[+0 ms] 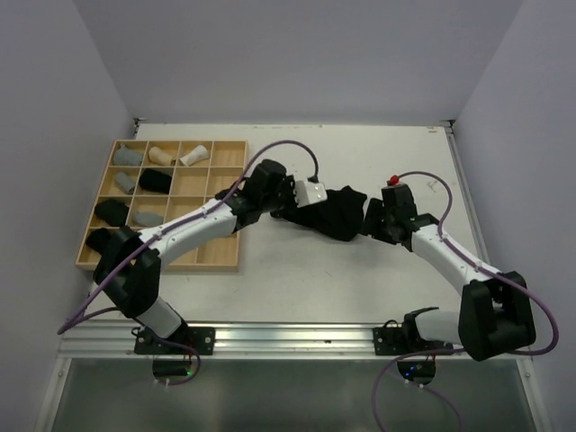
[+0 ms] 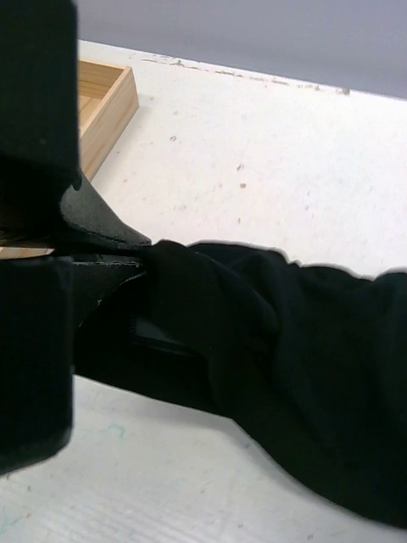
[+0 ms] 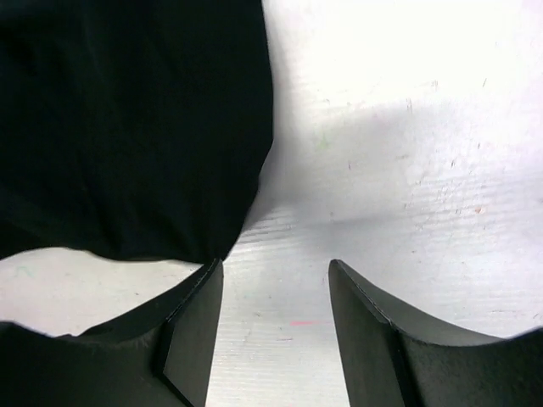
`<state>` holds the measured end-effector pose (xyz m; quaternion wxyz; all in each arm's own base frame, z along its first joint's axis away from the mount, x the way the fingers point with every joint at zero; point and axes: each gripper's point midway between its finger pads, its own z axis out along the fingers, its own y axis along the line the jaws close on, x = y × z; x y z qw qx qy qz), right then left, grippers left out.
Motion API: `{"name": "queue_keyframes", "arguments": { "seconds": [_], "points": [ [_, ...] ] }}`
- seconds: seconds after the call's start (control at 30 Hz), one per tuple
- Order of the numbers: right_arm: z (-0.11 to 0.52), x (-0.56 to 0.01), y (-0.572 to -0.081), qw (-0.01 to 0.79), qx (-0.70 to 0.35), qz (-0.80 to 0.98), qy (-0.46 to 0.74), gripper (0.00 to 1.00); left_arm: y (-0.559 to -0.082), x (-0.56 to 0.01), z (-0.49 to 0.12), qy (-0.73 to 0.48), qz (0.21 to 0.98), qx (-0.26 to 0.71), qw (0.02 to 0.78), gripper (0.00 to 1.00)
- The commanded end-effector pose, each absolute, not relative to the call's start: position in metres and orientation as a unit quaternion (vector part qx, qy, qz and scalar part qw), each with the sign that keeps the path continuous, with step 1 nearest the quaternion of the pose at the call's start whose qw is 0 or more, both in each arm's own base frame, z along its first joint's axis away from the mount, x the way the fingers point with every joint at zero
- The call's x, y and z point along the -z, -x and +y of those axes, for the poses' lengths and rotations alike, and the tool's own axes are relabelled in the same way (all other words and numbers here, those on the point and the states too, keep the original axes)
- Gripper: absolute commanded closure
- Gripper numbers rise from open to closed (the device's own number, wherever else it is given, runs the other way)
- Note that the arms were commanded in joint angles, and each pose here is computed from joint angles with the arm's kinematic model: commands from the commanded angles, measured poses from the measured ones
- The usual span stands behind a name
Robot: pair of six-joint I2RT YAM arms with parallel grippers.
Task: Roll the underwear
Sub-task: Flatten the underwear
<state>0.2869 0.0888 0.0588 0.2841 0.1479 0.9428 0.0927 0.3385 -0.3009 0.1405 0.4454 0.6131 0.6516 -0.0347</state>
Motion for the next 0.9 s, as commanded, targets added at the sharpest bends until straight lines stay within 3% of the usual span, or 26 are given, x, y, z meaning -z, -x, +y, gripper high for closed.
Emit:
{"name": "queue_keyframes", "arguments": {
  "seconds": [0.0,0.13,0.37,0.6,0.87],
  "points": [
    [0.086,-0.091,-0.300,0.331,-0.091,0.932,-0.114,0.43,-0.347,-0.161,-0.280,-0.553,0.715,0.110,0.413,1.00],
    [0.096,-0.096,-0.302,0.338,-0.116,0.931,-0.074,0.44,-0.360,-0.159,-0.274,-0.508,0.766,0.174,0.355,1.00],
    [0.127,-0.103,-0.294,0.359,-0.182,0.916,0.001,0.46,-0.379,-0.105,-0.257,-0.411,0.845,0.204,0.273,1.00],
    [0.169,-0.077,-0.285,0.350,-0.185,0.915,0.071,0.55,-0.403,-0.091,-0.246,-0.324,0.879,0.236,0.260,1.00],
    [0.210,-0.045,-0.309,0.346,-0.205,0.908,0.116,0.40,-0.410,-0.091,-0.248,-0.315,0.878,0.247,0.261,1.00]
  ]
}}
